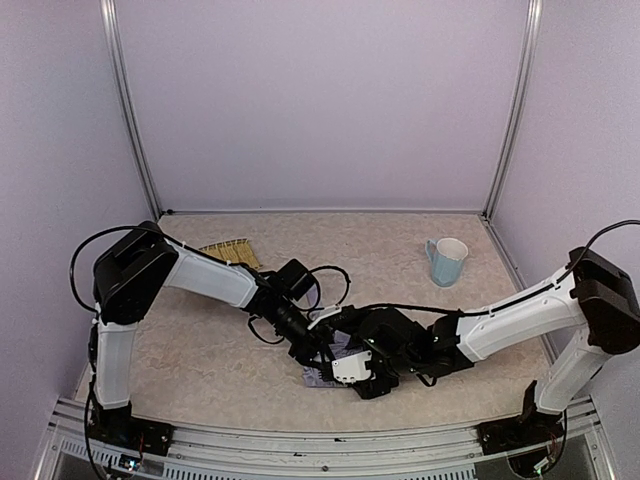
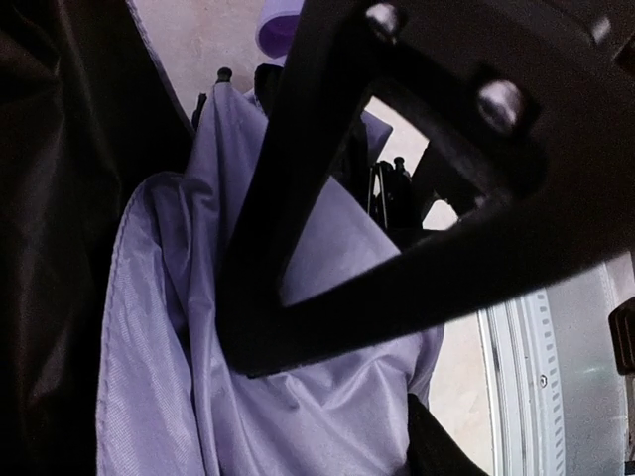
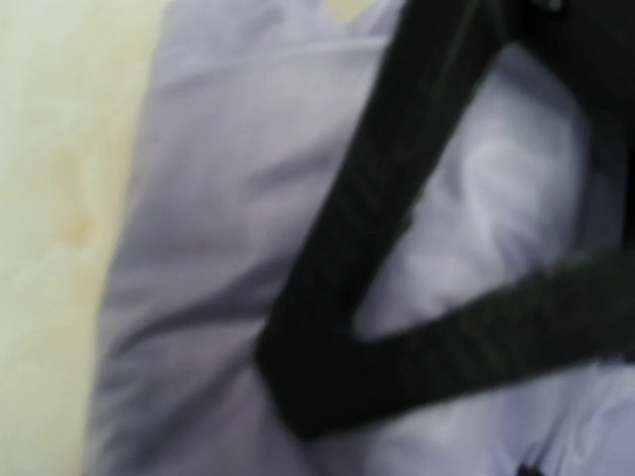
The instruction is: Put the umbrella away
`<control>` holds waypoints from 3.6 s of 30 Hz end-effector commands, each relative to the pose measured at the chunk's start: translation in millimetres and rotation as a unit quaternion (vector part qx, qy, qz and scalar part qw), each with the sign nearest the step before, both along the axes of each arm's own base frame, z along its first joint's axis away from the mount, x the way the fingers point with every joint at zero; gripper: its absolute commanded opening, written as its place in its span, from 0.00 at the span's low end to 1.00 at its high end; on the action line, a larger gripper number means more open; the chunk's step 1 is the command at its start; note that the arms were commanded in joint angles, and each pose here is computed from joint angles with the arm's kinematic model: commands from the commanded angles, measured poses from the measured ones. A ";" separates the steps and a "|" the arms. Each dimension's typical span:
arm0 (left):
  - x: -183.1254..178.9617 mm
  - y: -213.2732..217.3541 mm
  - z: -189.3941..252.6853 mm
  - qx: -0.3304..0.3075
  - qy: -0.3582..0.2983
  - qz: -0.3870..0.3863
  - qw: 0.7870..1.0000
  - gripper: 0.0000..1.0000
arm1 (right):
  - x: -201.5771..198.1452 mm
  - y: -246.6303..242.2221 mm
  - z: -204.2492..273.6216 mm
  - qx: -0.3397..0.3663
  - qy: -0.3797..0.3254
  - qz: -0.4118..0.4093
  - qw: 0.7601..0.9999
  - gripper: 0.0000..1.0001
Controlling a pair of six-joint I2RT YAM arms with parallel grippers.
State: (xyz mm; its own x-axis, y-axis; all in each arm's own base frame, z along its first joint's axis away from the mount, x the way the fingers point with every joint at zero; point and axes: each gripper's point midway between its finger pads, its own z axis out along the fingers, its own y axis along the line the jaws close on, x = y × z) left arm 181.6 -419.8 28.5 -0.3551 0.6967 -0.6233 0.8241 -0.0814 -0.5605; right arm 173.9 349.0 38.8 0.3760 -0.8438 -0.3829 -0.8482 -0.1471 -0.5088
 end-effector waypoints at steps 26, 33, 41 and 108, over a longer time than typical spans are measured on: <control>39.3 18.6 71.7 -0.121 -0.212 0.088 0.966 0.99 | -23.3 -39.2 -71.0 -0.131 0.243 -0.093 0.957 0.09; 38.5 66.2 139.2 -0.231 -0.356 0.191 0.885 0.99 | -56.8 -42.8 -66.6 -0.134 0.401 -0.090 0.902 0.10; -19.6 75.7 124.9 -0.148 -0.481 0.140 0.853 0.96 | -58.1 -45.1 -66.2 -0.125 0.573 -0.145 0.796 0.12; -15.5 74.0 -90.0 0.158 0.097 0.080 0.979 0.19 | 43.7 -11.6 25.3 0.017 -0.021 -0.069 0.997 0.78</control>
